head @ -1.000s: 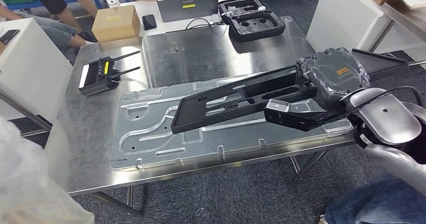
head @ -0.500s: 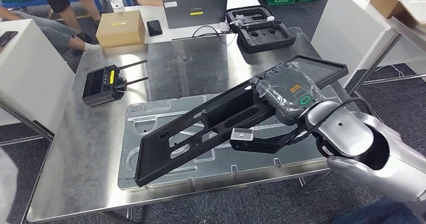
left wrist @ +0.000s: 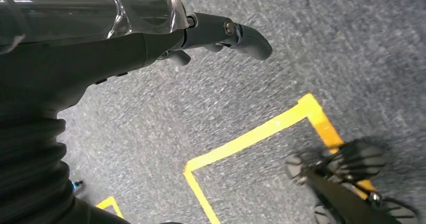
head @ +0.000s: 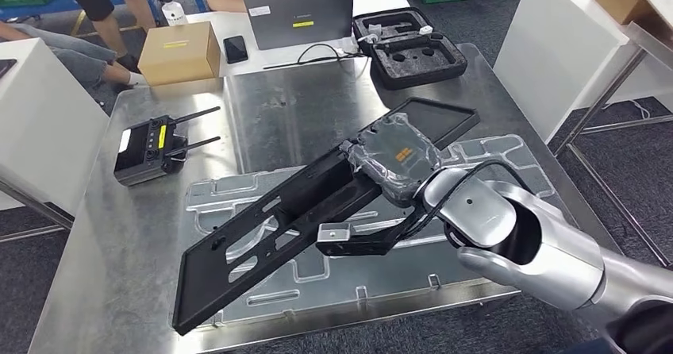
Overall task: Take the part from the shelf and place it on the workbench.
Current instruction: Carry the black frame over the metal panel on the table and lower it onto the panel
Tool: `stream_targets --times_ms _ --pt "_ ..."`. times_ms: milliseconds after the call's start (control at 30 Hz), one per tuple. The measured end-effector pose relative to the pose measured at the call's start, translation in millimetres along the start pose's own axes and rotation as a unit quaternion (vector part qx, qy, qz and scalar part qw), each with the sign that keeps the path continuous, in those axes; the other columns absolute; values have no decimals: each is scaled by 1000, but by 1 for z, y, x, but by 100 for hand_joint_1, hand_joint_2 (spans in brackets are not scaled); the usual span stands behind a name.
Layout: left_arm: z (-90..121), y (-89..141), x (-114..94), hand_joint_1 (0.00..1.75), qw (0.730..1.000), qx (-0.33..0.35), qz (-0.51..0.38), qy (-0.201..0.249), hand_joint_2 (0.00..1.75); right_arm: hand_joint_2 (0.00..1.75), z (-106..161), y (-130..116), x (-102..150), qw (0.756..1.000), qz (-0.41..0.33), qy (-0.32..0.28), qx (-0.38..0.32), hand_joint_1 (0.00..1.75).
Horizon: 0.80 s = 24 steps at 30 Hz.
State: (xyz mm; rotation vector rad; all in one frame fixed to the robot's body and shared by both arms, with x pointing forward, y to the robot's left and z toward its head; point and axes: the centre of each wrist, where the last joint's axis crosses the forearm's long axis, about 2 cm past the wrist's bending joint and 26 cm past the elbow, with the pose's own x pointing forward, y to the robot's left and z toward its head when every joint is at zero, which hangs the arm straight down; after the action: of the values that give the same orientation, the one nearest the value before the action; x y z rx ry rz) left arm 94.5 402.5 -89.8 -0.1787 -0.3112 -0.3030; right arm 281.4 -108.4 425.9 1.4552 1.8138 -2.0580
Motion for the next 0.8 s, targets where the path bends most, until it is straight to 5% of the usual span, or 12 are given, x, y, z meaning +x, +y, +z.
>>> stream_targets --times_ms 467,500,600,633,800 --pt "0 2 2 0 999 10 21 -34 175 175 -6 19 8 1000 -15 2 22 175" --pt "0 2 2 0 999 10 22 -35 131 131 -6 20 8 1000 -16 2 23 131" --pt "0 2 2 0 999 11 24 -37 131 0 -7 20 8 1000 -15 4 23 0" --pt "0 2 2 0 999 11 26 -38 175 0 -7 20 8 1000 -15 4 24 0" --pt "2 5 2 0 998 11 43 -48 175 0 -7 20 7 1000 -11 14 25 0"
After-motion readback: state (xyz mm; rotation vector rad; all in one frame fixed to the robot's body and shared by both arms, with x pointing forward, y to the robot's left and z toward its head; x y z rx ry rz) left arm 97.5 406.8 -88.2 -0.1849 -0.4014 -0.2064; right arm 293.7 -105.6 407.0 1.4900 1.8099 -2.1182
